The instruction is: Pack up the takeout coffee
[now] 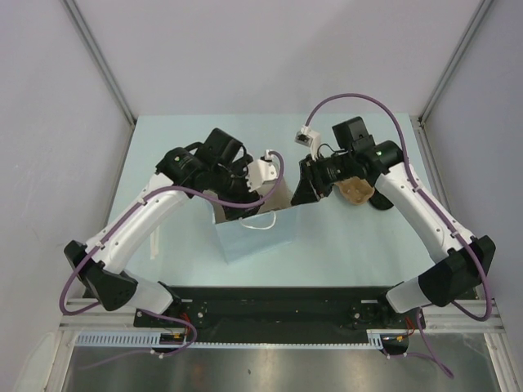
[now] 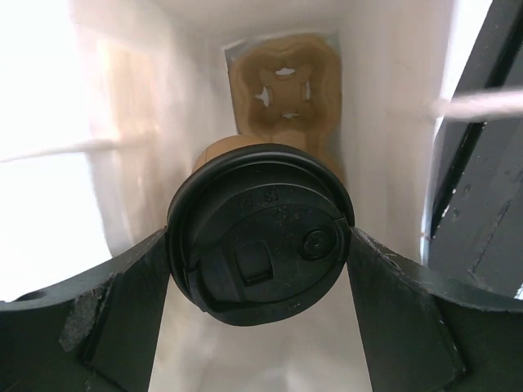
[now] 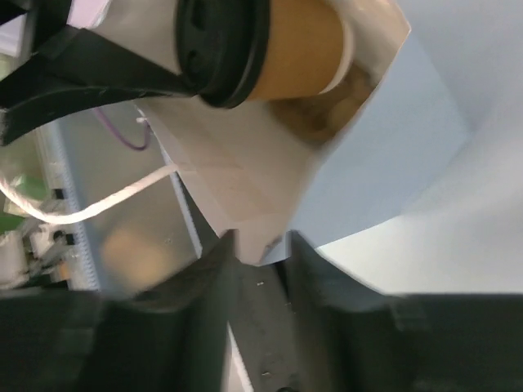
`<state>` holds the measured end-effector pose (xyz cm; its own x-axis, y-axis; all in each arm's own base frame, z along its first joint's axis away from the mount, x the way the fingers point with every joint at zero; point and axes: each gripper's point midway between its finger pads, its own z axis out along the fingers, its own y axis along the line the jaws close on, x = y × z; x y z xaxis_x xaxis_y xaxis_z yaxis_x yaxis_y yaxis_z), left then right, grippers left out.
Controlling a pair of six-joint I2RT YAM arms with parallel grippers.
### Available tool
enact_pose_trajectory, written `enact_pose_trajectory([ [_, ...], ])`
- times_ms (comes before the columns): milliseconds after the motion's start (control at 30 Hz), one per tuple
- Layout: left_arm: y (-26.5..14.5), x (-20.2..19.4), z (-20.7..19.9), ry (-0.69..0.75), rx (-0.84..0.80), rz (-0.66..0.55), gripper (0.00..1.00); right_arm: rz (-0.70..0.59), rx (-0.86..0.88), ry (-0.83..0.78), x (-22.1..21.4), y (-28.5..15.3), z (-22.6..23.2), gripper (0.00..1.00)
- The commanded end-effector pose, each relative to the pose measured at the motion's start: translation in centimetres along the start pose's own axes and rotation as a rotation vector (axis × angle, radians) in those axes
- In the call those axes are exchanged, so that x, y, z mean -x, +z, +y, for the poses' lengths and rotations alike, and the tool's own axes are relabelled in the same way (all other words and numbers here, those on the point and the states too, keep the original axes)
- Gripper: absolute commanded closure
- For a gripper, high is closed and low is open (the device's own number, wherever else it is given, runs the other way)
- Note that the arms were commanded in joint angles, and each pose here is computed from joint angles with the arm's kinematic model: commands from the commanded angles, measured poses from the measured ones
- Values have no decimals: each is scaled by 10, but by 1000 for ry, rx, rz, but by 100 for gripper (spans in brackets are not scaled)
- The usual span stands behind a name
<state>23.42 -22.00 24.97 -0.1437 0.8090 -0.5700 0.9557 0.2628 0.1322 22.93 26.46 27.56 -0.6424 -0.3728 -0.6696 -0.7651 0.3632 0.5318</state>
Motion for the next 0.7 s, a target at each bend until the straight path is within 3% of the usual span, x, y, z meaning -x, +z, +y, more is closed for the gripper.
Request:
enact_pose_trajectory([
  [0,-14,16,-3,88,-16,-93,80,17,66,-44,-11,-16,27,47],
  [33,-16,16,-8,99,-28,-103,80,-6,44,-55,-4,-20,22,35],
  [67,-17,17,-12,114,-48,-118,80,-30,28,-65,3,-22,18,30],
  [200,-14,10,-20,121,-73,-114,80,-145,-87,-219,54,-33,1,17],
  [433,-4,4,-18,107,-65,-105,80,-169,-196,-485,106,-19,-32,15],
  [667,7,-5,-17,89,-45,-98,80,-112,-149,-665,106,22,-33,14],
])
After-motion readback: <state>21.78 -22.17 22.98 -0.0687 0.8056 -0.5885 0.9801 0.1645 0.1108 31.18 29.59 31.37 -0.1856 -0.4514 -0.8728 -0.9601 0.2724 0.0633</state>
